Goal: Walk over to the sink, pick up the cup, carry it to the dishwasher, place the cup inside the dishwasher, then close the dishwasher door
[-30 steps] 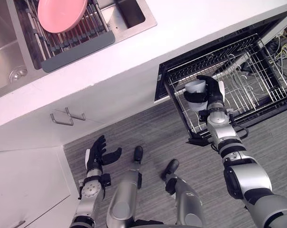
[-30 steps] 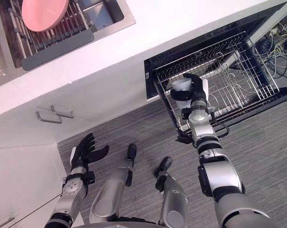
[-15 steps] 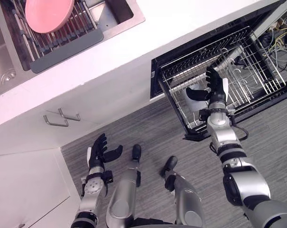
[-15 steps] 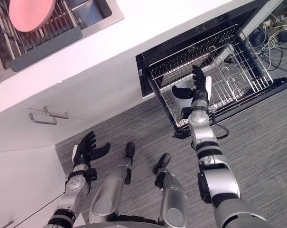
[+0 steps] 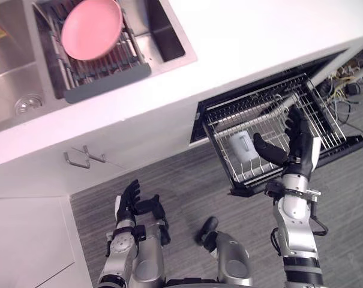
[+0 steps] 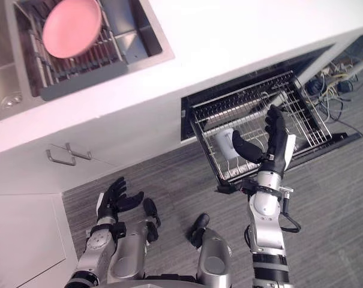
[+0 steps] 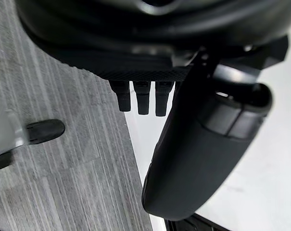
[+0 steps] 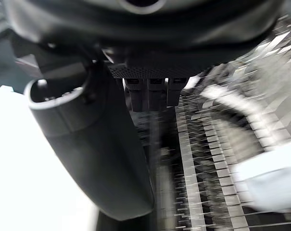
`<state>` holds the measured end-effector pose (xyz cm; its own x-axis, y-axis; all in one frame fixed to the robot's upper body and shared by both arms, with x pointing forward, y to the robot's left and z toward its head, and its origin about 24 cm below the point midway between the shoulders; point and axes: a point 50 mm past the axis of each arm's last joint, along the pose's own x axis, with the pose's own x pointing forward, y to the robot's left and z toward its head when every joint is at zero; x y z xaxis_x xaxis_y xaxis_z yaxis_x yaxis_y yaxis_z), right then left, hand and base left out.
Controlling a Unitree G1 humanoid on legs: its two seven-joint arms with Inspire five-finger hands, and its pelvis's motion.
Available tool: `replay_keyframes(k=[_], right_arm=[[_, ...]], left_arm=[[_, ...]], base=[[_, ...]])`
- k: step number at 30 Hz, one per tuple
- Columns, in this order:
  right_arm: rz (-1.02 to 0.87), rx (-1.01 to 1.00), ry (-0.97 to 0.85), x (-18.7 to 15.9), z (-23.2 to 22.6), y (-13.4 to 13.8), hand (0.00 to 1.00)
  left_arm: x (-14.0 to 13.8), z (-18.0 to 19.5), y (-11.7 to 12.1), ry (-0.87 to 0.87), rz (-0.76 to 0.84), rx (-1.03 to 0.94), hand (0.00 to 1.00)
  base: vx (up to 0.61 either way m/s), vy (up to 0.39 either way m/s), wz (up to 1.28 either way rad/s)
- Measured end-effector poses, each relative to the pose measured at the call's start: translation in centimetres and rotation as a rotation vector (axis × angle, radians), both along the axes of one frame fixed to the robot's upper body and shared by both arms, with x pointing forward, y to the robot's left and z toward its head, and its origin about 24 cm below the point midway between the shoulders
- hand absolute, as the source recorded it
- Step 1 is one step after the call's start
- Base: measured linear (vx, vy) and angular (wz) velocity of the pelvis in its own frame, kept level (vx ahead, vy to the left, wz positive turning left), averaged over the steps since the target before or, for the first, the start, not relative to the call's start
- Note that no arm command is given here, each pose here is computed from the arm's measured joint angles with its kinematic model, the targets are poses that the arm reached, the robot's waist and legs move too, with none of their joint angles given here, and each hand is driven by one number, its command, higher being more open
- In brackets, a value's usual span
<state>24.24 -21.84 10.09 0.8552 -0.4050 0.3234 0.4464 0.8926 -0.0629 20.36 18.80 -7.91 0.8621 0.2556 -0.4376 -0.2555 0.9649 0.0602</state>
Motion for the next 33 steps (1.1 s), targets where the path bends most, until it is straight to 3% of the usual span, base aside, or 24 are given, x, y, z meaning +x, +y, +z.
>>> replay_keyframes(k=[9, 18, 33], right_arm=[[0.093, -0.111, -0.096, -0.7, 1.7, 2.8, 0.9], [0.199, -0.391, -0.087, 2.4, 3.8, 1.6, 0.9], [0.201, -0.554, -0.015, 5.6, 5.5, -1.2, 0.9]], left_arm=[[-3.9, -2.4, 0.4, 0.148, -0.028, 0.047, 0.9], [-5.0, -2.8, 1.6, 0.19, -0.067, 0.103, 0.9], [-6.3, -3.7, -0.4, 0.227, -0.111, 0.032, 0.9]], base=[[0.1, 0.104, 0.3], [0.17, -0.044, 0.88], [0.1, -0.013, 0.2]])
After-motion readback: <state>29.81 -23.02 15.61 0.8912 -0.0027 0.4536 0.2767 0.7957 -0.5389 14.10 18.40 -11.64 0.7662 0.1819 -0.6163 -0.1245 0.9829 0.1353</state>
